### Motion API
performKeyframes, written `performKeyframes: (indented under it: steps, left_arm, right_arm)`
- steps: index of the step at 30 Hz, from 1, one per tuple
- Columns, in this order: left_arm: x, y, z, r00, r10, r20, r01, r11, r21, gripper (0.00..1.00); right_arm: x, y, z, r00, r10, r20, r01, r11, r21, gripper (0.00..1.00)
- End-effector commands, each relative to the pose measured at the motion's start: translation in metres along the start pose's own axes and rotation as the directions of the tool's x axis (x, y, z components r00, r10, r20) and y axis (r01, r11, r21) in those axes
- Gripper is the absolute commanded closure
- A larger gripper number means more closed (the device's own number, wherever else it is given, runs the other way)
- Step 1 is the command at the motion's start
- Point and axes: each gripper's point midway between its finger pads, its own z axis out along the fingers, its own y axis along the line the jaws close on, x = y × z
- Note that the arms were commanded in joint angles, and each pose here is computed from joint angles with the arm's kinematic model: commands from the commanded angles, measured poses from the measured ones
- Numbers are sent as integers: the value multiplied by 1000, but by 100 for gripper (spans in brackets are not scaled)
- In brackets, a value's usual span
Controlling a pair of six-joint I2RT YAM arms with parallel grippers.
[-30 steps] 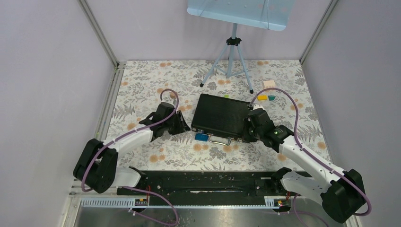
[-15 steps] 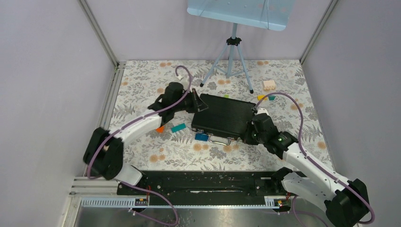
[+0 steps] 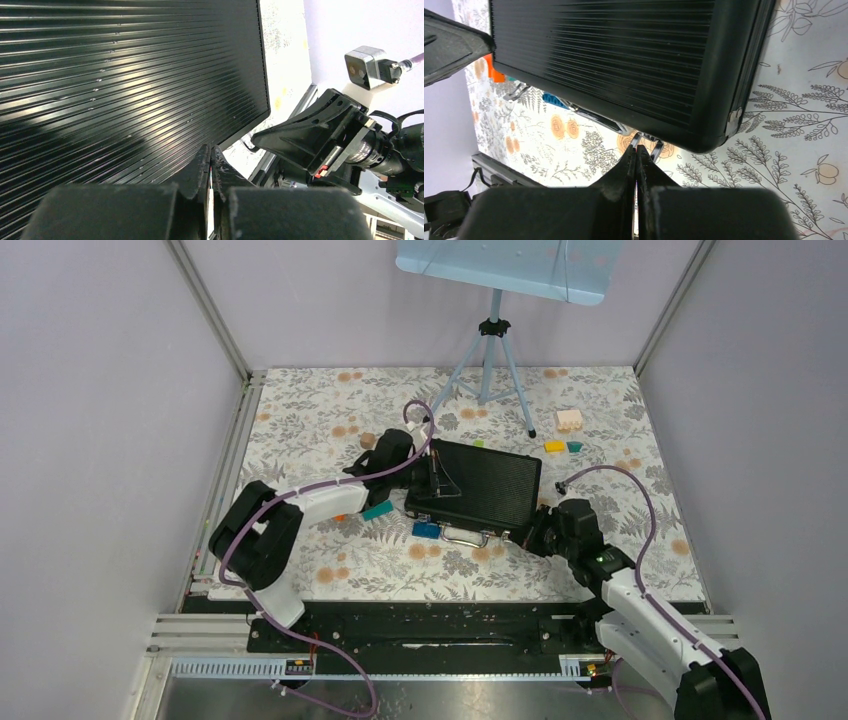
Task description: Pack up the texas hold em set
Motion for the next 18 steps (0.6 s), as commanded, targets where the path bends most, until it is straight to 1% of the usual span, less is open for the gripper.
performKeyframes:
  steps: [1,4,6,9,11,14,18]
  left_arm:
    - [-8,-13,3,999,31,25,-32,997,63,100]
    - [-5,-8,5,1000,24,17,-25,998,55,100]
    - [-3,-6,7,1000,22,8,-22,998,50,100]
    - [1,2,10,1000,14,-6,-14,999,33,100]
    - [5,7,13,1000,2,-16,-2,1000,22,100]
    - [13,16,15,999,-35,-29,35,999,3,100]
    - [26,31,15,996,-80,-35,79,996,-29,100]
  right_arm:
    - [-15,22,-8,999,2,54,3,996,-85,100]
    - [-26,27,-13,994,-27,106,37,995,-93,100]
    - [-26,33,-12,995,-35,97,47,991,-125,100]
    - [-11,44,-5,999,-38,-1,37,979,-199,100]
    - [-1,45,0,998,-22,-59,8,976,-219,100]
    - [7,39,5,996,12,-87,-29,978,-206,100]
    - [11,22,6,996,36,-81,-46,991,-122,100]
